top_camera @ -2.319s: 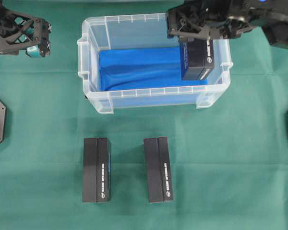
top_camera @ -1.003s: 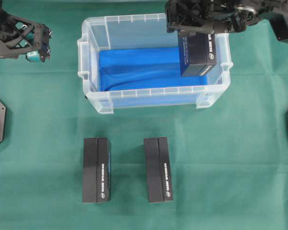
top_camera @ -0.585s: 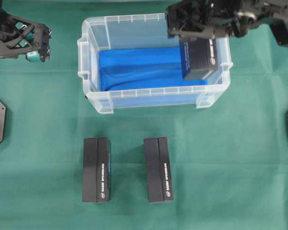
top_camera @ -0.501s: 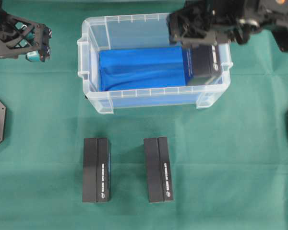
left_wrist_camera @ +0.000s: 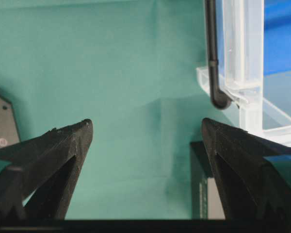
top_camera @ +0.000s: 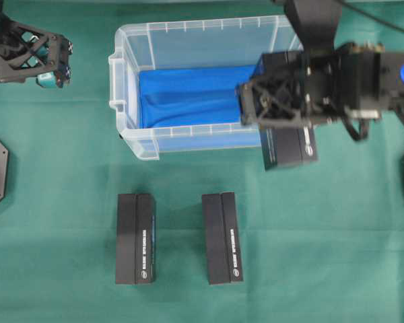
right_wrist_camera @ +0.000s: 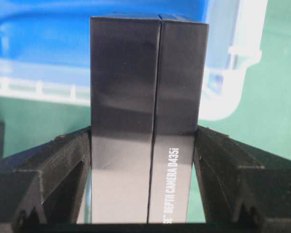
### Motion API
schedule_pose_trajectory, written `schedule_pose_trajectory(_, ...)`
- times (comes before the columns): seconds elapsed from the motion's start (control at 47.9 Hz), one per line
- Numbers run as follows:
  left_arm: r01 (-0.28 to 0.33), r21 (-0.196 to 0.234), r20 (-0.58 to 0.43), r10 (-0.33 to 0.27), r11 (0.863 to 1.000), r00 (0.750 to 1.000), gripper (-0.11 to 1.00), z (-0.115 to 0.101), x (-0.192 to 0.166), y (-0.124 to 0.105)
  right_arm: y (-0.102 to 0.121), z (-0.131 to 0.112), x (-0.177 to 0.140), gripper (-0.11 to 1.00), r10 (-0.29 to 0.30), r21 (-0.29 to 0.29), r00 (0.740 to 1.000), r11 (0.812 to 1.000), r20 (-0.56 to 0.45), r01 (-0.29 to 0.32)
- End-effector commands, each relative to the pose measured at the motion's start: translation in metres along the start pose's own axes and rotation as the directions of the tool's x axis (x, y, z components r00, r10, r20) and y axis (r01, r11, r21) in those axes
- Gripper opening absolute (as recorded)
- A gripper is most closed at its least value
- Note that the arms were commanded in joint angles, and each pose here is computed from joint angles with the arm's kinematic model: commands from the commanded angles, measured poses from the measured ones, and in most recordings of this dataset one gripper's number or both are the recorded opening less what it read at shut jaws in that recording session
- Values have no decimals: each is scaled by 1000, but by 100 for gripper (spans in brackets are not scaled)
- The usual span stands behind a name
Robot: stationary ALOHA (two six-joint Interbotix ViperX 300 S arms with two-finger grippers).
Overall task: Take out the box from the case.
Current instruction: 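Carry the box to the right front of the bin and lower it onto the cloth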
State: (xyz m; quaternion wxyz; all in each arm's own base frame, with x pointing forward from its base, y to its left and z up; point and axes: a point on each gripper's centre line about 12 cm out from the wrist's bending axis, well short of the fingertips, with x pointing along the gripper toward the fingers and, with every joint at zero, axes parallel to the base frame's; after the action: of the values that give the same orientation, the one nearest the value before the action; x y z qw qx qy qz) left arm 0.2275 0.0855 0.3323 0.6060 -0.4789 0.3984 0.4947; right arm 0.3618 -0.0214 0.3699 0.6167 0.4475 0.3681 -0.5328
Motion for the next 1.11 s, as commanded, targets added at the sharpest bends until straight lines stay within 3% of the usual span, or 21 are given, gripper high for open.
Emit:
schedule_pose_trajectory(0.0, 23, 2, 10, -23, 1000, 1000, 93, 1, -6, 0, -4, -7, -23, 66, 45, 10, 999, 999, 5, -45)
schedule_pose_trajectory(0.585, 21, -1, 9, -21, 1000, 1000, 93, 1, -6, 0, -12, -107, -49, 66, 76, 56, 996, 996, -57, -72)
schedule_pose_trajectory(0.898, 21, -1, 9, -21, 1000, 1000, 93, 1, -6, 0, -11, -119, -41, 66, 48, 38, 997, 998, -63, -46)
schedule_pose_trajectory(1.086, 22, -1, 10, -22, 1000, 1000, 93, 1, -6, 0, -16, -133, -17, 66, 0, 23, 995, 1000, -96, 2)
